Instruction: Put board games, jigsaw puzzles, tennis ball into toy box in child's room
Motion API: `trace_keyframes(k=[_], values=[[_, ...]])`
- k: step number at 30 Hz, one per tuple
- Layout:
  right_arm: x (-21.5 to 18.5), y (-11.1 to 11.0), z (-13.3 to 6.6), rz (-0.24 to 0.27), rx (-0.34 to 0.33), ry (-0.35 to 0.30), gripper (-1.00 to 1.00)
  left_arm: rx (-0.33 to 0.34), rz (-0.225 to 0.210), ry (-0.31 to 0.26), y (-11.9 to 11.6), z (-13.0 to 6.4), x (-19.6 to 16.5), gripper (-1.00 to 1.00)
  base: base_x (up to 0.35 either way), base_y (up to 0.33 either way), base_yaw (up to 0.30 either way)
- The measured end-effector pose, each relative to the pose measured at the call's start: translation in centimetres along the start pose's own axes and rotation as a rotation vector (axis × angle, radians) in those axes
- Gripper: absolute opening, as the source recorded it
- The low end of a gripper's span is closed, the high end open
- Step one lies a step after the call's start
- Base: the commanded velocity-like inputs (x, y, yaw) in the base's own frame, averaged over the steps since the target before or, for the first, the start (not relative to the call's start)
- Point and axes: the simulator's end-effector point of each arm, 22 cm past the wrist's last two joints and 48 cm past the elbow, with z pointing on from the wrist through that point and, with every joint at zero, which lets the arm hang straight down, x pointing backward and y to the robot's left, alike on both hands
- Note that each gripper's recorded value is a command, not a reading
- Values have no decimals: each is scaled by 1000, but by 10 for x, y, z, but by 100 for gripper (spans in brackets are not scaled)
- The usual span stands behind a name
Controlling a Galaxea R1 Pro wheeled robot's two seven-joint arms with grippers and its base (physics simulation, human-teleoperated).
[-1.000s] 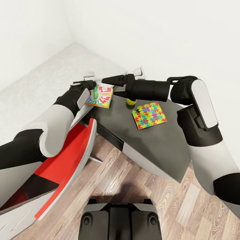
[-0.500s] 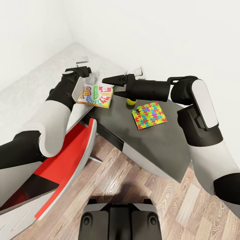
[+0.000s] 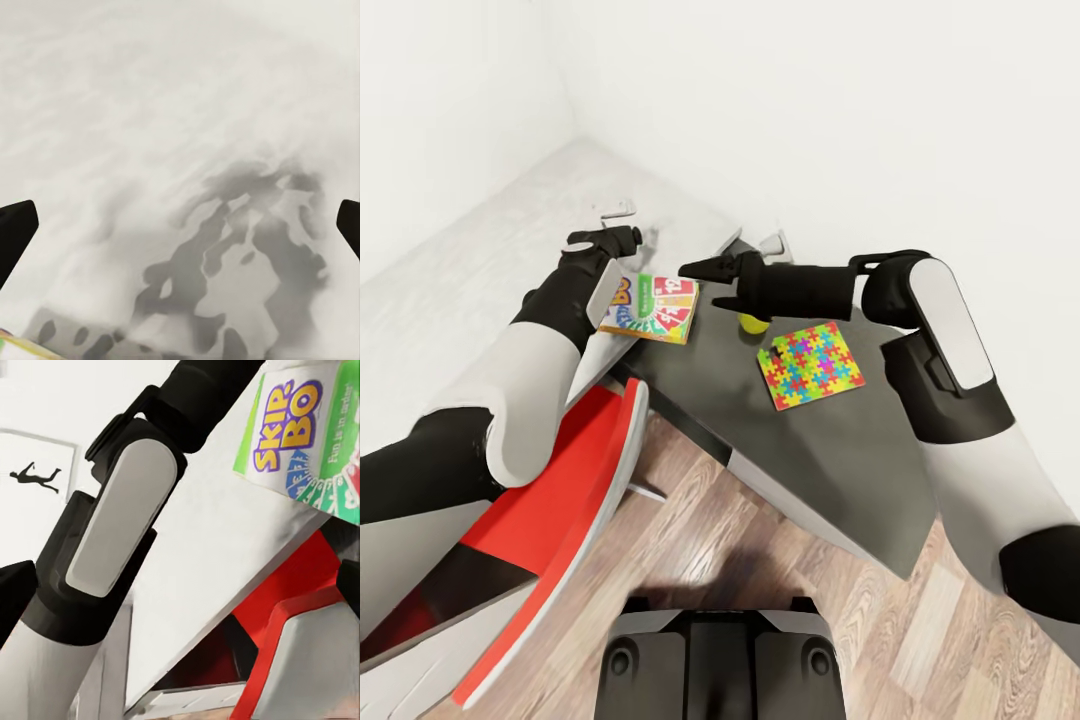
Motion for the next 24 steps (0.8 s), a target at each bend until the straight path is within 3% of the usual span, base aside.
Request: trace_keyframes(k=[14, 24], values=[[1, -39, 4, 43, 83, 4, 100, -2, 0, 8, 2, 0, 6, 100, 73, 0, 0], [0, -36, 3, 38, 84, 4, 100, -1, 0, 3, 2, -2, 1, 100, -12, 6, 0]])
